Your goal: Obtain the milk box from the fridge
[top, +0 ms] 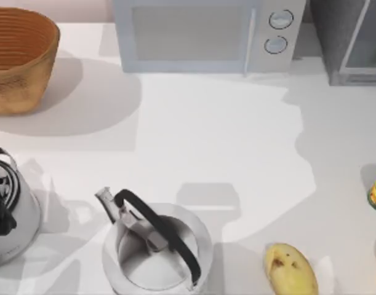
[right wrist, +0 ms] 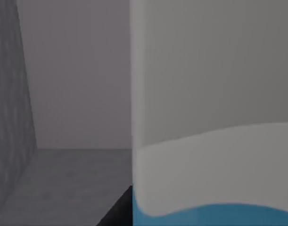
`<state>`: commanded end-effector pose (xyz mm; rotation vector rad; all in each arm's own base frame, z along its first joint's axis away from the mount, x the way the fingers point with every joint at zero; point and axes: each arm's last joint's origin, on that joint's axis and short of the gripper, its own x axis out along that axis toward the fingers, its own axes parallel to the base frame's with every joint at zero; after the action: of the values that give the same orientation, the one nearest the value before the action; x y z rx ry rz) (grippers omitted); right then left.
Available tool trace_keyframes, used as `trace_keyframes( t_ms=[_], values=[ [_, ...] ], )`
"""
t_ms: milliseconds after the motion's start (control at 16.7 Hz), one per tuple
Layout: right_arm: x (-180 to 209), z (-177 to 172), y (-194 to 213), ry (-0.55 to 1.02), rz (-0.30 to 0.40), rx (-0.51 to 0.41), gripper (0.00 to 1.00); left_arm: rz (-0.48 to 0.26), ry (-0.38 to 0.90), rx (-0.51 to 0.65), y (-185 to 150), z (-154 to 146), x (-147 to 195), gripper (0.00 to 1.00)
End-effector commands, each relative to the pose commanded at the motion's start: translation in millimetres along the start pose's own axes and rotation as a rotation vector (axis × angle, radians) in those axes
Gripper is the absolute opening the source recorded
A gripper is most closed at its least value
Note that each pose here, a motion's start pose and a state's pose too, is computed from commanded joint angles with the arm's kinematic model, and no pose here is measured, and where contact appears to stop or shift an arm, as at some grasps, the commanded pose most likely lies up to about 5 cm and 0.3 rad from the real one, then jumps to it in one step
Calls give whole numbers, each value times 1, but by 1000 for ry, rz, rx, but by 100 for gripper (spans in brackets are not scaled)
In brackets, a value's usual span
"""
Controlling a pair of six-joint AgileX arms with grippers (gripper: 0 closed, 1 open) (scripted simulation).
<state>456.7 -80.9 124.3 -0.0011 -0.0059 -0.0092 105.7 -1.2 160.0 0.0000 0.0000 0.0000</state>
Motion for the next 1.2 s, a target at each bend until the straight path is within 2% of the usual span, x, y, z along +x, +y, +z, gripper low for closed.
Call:
trace_keyframes(
  t_ms=[420, 780, 960, 1200],
  values=[
    [0, 43, -1, 5, -3, 1, 0, 0, 0, 0, 0, 0, 0, 100],
    [-4, 43, 0, 6, 1, 3, 0, 0, 0, 0, 0, 0, 0, 100],
    [-25, 48, 0, -5, 6, 0, 0, 0, 0, 0, 0, 0, 0, 100],
    [-72, 41, 0, 21, 1, 6, 0, 0, 0, 0, 0, 0, 0, 100]
  ],
)
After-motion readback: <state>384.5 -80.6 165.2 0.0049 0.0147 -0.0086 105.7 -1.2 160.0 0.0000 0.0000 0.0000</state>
